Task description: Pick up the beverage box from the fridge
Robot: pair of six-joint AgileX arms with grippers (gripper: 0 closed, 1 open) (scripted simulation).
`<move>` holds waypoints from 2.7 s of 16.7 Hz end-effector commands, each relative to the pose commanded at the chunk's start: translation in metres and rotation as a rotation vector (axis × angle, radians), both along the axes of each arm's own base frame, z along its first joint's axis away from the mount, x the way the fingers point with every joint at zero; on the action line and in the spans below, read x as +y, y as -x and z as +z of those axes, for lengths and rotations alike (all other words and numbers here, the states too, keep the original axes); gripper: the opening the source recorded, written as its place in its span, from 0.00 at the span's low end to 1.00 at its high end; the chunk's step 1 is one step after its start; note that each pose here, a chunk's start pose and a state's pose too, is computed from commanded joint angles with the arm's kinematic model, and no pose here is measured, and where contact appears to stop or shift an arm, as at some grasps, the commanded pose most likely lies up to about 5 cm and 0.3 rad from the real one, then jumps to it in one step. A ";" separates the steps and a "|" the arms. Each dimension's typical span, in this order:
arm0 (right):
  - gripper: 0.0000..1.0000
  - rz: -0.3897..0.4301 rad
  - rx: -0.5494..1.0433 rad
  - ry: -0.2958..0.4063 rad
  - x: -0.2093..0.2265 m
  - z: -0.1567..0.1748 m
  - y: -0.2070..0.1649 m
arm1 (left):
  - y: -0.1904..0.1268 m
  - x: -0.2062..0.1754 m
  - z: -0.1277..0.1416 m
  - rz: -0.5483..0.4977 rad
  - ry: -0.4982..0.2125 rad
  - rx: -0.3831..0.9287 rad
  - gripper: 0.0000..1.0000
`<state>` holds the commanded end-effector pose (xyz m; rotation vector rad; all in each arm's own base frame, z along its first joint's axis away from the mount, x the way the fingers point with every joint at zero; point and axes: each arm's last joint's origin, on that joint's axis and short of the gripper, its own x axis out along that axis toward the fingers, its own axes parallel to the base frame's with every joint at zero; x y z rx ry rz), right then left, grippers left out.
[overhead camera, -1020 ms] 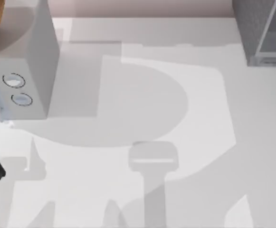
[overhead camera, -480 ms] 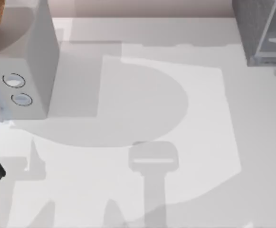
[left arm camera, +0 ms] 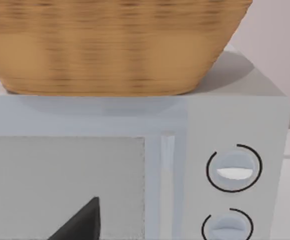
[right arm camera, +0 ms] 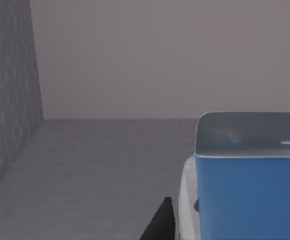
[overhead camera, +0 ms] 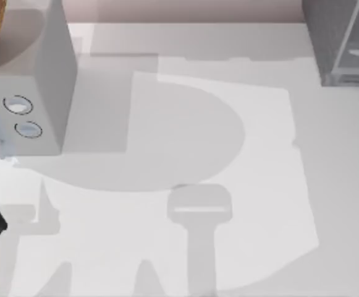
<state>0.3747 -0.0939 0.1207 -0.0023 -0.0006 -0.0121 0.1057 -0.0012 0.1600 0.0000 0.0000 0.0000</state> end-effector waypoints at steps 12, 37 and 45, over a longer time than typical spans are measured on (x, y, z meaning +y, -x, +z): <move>0.00 0.004 -0.005 0.010 0.040 0.086 0.067 | 0.000 0.000 0.000 0.000 0.000 0.000 1.00; 0.00 0.015 -0.002 -0.004 0.093 0.041 0.268 | 0.000 0.000 0.000 0.000 0.000 0.000 1.00; 0.00 0.184 -0.063 0.012 0.097 0.080 0.235 | 0.000 0.000 0.000 0.000 0.000 0.000 1.00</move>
